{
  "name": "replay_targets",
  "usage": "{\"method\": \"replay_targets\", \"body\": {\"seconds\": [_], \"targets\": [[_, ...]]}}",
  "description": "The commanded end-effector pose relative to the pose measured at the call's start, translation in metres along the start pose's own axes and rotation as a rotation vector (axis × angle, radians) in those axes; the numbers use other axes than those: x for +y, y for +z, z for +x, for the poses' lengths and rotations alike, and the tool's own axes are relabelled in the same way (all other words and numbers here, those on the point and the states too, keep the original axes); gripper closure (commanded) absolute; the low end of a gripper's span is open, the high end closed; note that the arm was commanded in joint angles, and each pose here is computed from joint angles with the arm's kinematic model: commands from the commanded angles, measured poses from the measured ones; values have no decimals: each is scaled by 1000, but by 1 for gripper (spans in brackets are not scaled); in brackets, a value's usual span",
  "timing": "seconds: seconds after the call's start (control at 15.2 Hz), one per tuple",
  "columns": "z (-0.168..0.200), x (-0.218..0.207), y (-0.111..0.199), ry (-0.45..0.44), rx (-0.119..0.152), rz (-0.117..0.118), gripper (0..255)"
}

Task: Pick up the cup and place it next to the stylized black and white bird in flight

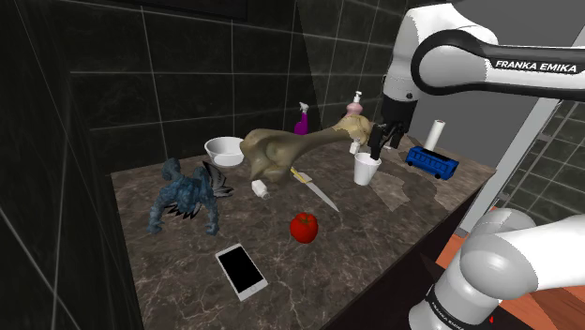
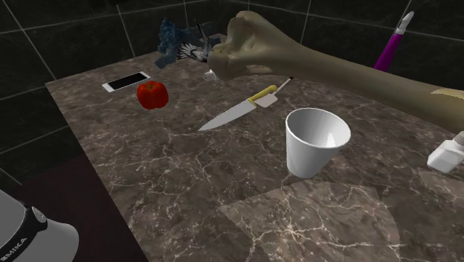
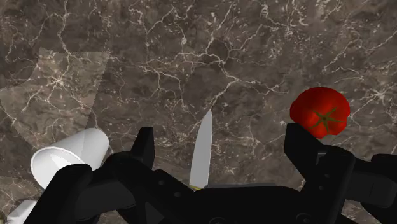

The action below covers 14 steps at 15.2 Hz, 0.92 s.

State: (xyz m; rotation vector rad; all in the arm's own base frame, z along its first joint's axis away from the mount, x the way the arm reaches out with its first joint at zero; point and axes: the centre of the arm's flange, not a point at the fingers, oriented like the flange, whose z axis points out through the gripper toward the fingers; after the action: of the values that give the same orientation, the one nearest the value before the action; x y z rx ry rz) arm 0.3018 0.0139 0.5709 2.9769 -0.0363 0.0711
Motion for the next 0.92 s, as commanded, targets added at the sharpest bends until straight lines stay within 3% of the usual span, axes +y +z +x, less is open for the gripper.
{"method": "replay_targets", "body": {"seconds": [0.0, 0.86], "targets": [[0, 0, 0, 0, 0, 0, 0], [89, 95, 108, -6, 8, -22, 0]]}}
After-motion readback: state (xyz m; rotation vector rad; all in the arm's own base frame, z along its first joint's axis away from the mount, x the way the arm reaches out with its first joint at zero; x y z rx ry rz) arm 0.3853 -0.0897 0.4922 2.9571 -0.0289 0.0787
